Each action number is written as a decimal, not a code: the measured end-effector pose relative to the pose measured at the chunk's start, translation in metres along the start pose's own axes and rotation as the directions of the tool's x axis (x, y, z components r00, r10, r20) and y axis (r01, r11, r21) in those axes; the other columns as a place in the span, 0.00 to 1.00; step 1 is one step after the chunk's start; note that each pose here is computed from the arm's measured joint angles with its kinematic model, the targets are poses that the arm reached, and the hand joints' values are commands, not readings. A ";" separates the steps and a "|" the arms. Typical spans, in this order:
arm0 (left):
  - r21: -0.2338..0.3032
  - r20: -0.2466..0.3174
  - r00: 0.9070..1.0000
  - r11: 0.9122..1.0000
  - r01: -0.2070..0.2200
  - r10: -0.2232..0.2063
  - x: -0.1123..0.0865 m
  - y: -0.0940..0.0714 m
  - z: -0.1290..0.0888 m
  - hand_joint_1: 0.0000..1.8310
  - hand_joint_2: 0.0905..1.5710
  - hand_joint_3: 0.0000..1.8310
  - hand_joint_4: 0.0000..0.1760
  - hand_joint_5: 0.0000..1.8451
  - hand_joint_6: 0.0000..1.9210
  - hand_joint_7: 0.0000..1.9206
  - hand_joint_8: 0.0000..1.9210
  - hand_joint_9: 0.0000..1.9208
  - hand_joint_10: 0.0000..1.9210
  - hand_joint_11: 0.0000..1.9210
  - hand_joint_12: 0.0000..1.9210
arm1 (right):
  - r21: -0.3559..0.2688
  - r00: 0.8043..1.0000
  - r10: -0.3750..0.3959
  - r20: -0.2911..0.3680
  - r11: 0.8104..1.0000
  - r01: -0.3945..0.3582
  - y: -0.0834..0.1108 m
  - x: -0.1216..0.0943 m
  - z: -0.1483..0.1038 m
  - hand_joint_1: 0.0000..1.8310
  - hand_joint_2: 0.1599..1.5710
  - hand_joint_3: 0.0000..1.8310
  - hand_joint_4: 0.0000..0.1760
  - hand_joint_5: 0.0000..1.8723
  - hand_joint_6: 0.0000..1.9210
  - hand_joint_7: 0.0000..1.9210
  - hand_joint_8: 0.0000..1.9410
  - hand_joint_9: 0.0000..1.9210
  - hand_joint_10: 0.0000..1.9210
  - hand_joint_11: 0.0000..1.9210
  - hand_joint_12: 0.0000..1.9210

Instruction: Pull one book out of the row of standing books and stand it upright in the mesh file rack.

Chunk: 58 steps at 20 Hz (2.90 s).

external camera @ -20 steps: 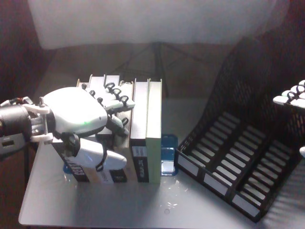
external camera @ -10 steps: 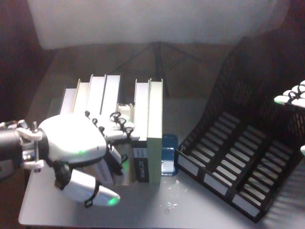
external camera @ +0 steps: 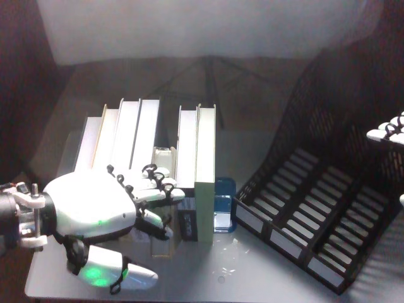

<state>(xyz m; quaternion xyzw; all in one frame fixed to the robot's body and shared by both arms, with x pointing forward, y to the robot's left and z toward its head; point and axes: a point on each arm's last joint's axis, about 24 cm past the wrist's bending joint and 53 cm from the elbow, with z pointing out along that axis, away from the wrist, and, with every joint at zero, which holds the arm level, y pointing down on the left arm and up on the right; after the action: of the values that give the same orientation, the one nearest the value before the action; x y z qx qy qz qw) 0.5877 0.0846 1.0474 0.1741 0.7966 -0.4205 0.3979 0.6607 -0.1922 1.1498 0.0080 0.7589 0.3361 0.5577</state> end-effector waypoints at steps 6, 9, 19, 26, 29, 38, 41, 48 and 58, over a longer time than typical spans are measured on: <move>0.039 -0.020 0.994 0.994 0.105 -0.104 0.027 -0.011 -0.011 0.10 0.71 0.00 0.00 0.34 0.00 0.03 0.00 0.00 0.00 0.00 0.00 | -0.001 1.000 0.006 0.002 1.000 -0.006 0.001 0.000 0.000 0.13 0.83 0.00 0.00 0.00 0.00 0.00 0.00 0.00 0.00 0.00 0.00; 0.050 -0.018 0.987 0.986 0.158 -0.157 0.037 -0.014 -0.019 0.04 0.77 0.01 0.00 0.31 0.00 0.00 0.00 0.00 0.00 0.00 0.00 | 0.001 1.000 0.008 0.002 1.000 -0.008 0.000 0.000 0.000 0.13 0.83 0.00 0.00 0.00 0.00 0.00 0.00 0.00 0.00 0.00 0.00; 0.117 0.058 0.987 0.983 0.142 -0.149 -0.003 -0.031 -0.027 0.30 0.82 0.00 0.00 0.07 0.00 0.00 0.00 0.00 0.00 0.00 0.00 | 0.006 1.000 0.014 0.001 1.000 -0.014 -0.001 0.000 0.000 0.19 0.83 0.00 0.00 0.00 0.00 0.00 0.00 0.00 0.00 0.00 0.00; 0.133 0.336 0.913 0.972 0.196 -0.230 -0.080 -0.008 -0.055 0.16 0.91 0.02 0.17 0.00 0.00 0.00 0.00 0.00 0.00 0.00 0.00 | -0.032 1.000 -0.011 -0.001 0.999 0.011 0.014 0.001 -0.006 0.20 0.81 0.00 0.00 0.00 0.00 0.00 0.00 0.00 0.00 0.00 0.00; 0.075 0.451 0.857 0.968 0.240 -0.247 -0.101 0.021 -0.074 0.15 0.90 0.01 0.11 0.00 0.00 0.00 0.00 0.00 0.00 0.00 0.00 | -0.082 1.000 -0.024 -0.004 0.996 0.023 0.029 0.000 -0.004 0.23 0.78 0.00 0.00 0.00 0.00 0.00 0.00 0.00 0.00 0.00 0.00; -0.084 0.680 0.701 0.926 0.368 -0.217 -0.137 0.104 -0.140 0.24 0.83 0.00 0.00 0.01 0.00 0.00 0.00 0.00 0.00 0.00 0.00 | -0.350 0.977 -0.205 -0.061 0.921 0.171 0.126 0.010 0.035 0.28 0.71 0.00 0.03 0.00 0.00 0.00 0.00 0.00 0.00 0.00 0.00; -0.128 0.702 0.680 0.902 0.412 -0.211 -0.132 0.125 -0.154 0.28 0.81 0.00 0.00 0.02 0.00 0.00 0.00 0.00 0.00 0.00 0.00 | -0.439 0.953 -0.296 -0.067 0.866 0.238 0.165 0.017 0.050 0.38 0.65 0.00 0.00 0.00 0.00 0.00 0.00 0.00 0.00 0.00 0.00; -0.212 0.698 0.686 0.856 0.472 -0.205 -0.106 0.152 -0.173 0.27 0.82 0.00 0.13 0.01 0.00 0.00 0.00 0.00 0.00 0.00 0.00 | -0.568 0.885 -0.460 -0.068 0.747 0.345 0.226 0.048 0.079 0.35 0.62 0.00 0.00 0.00 0.00 0.00 0.00 0.00 0.00 0.00 0.00; -0.272 0.732 0.652 0.793 0.546 -0.198 -0.088 0.179 -0.202 0.28 0.83 0.00 0.11 0.01 0.00 0.00 0.00 0.00 0.00 0.00 0.00 | -0.656 0.847 -0.531 -0.015 0.645 0.392 0.281 0.072 0.098 0.29 0.64 0.00 0.16 0.00 0.00 0.00 0.00 0.00 0.00 0.00 0.00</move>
<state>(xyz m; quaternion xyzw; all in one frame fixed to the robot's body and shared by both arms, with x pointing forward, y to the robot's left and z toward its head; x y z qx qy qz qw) 0.6535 0.3578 1.0875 -0.2638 0.6936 -0.3226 0.5876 0.6146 0.1024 1.2199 -0.4086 0.6311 0.4146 0.5127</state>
